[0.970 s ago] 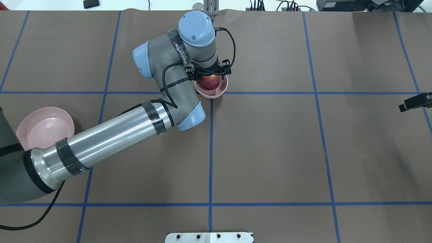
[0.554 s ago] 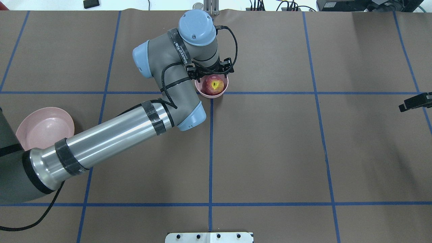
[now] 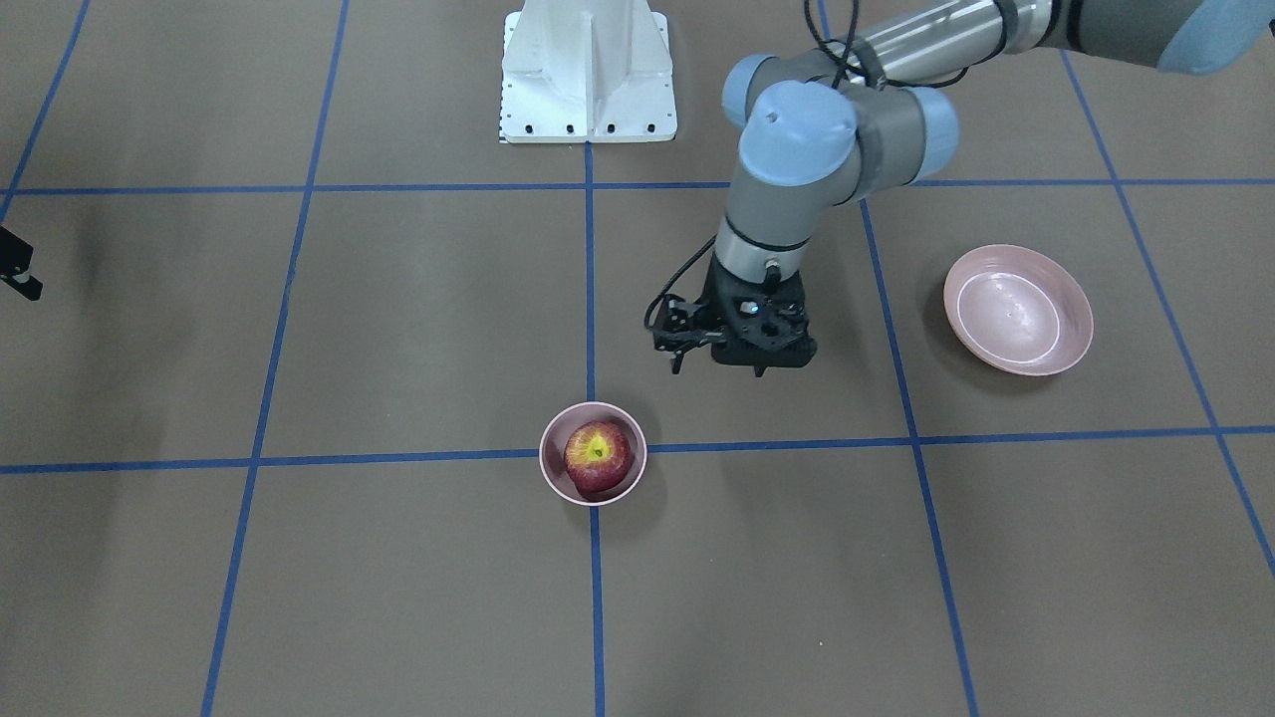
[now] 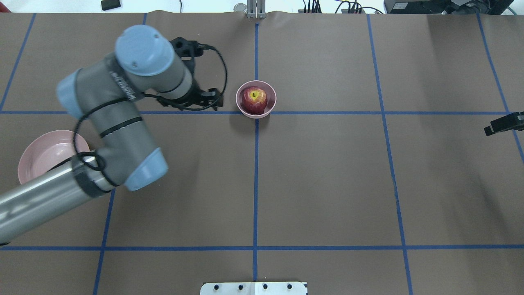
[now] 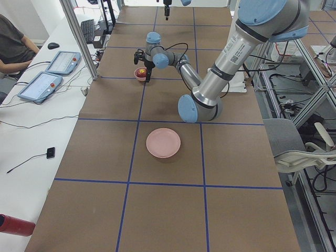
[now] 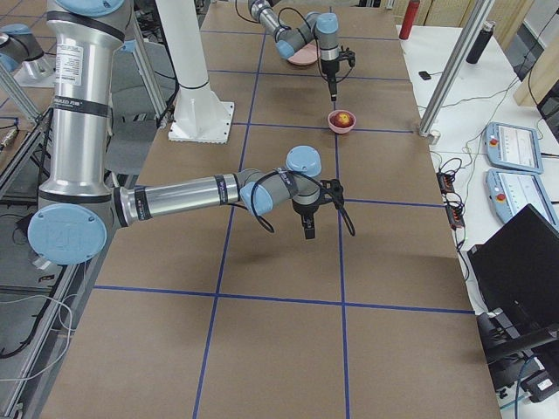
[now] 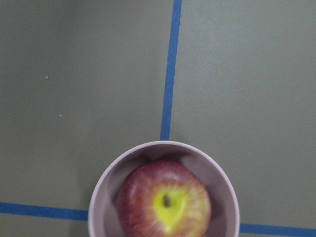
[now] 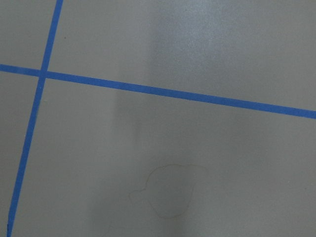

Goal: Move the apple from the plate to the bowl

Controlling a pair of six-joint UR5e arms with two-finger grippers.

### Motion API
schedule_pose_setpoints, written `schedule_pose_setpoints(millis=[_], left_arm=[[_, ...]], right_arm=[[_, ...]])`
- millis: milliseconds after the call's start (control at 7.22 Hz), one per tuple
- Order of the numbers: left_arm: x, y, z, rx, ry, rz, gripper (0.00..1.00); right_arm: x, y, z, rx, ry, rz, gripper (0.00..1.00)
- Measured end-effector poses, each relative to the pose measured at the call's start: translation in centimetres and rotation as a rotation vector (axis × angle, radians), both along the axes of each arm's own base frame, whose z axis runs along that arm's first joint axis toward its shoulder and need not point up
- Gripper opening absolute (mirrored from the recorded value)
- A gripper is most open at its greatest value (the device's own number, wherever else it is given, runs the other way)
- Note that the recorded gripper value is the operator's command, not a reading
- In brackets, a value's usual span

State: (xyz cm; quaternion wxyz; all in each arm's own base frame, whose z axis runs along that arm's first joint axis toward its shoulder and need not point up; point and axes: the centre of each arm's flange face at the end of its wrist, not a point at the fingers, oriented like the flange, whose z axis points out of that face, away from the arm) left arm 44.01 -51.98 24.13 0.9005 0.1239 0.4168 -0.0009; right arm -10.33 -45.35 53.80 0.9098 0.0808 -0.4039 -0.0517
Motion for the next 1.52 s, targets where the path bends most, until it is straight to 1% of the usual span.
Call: schedule_pose_setpoints(millis=[139, 277, 554, 693, 831, 970, 1108, 1247, 1524], left_arm=[[-6.0, 0.8, 4.9, 0.069, -0.065, 0.055, 0.97], [-12.3, 0.7, 9.8, 0.107, -0.119, 0.120, 0.97], [-26.7, -0.5, 20.4, 0.129, -0.157, 0.251, 0.97], [-33.2, -0.6, 25.7, 0.123, -0.161, 0.279, 0.98], [-38.1, 0.1, 30.5, 0.102, -0.146, 0.292, 0.98], [-40.6, 1.3, 33.8, 0.074, -0.121, 0.294, 0.98], [-41.4, 1.9, 35.5, 0.047, -0.108, 0.286, 0.98], [-41.7, 2.0, 36.7, 0.026, -0.102, 0.279, 0.98], [-41.5, 1.3, 36.7, 0.028, -0.098, 0.274, 0.98]], right_arm=[[0.0, 0.0, 0.0, 0.000, 0.000, 0.000, 1.00], [0.0, 0.0, 0.0, 0.000, 0.000, 0.000, 1.00], [0.0, 0.0, 0.0, 0.002, 0.001, -0.001, 1.00], [0.1, 0.1, 0.1, 0.003, 0.002, -0.004, 1.00], [0.2, 0.3, 0.3, 0.003, 0.003, -0.005, 1.00], [0.4, 0.5, 0.3, 0.004, 0.002, -0.003, 1.00], [0.9, 0.8, 0.3, 0.005, -0.001, 0.002, 1.00], [1.5, 1.3, 0.2, 0.004, -0.004, 0.010, 1.00], [2.2, 1.8, 0.2, 0.001, -0.009, 0.018, 0.99]])
